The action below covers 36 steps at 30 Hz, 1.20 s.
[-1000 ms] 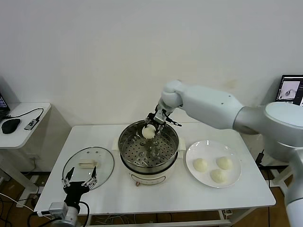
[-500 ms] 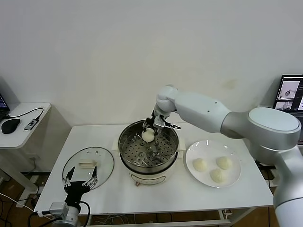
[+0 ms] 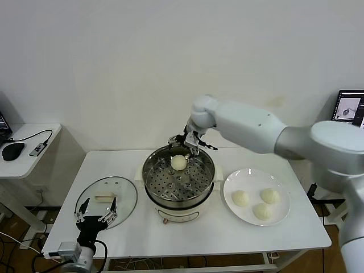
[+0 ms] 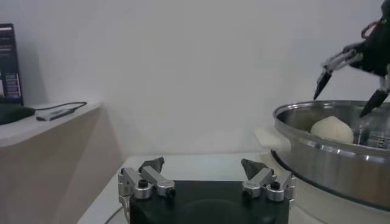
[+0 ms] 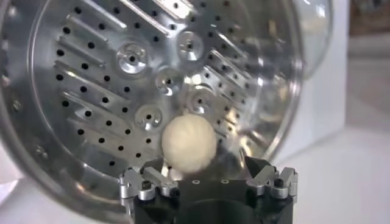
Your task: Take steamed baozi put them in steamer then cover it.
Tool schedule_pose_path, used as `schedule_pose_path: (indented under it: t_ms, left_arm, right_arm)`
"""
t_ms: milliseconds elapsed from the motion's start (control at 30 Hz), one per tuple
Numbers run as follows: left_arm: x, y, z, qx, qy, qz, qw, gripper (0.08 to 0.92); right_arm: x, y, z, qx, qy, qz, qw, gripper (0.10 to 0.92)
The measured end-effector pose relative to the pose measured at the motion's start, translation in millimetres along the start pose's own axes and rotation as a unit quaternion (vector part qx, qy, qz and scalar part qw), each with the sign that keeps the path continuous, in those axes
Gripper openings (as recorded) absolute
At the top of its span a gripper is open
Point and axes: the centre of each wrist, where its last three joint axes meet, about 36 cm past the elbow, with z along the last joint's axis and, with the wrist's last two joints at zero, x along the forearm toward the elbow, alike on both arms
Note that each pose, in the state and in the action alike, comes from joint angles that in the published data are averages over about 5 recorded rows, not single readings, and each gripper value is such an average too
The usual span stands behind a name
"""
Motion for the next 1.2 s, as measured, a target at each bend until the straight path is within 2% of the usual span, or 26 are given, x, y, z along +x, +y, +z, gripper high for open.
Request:
schedule_pose_path:
  t_ms: [267,567,867,1200]
  left_arm:
    - [-0.3,1.3,-1.8,-0.013,-0.003,0.008,1.000,0.823]
    - [0.0,-0.1,-2.6,-0.021,-0.007,0.014,1.000,0.823]
    - [2.1,1.7,-5.3,-0.030,-0.011,0.010,0.999,0.823]
    - [5.9,5.2,-6.5,-0.035,-0.011,0.003,0.999,0.823]
  right_arm:
    - [56.4,49.1,5.7,-0.165,0.030,0.001,0.986,0.823]
    - [84.7,139.4,13.9,-0.285,0.051,-0.016,0.957,0.823]
    - [70.7,216.6,22.0,-0.348,0.061,-0.047,0.934,0.823]
    - [24.4,260.1,30.7,-0.375,0.066,-0.076,0.922,0.823]
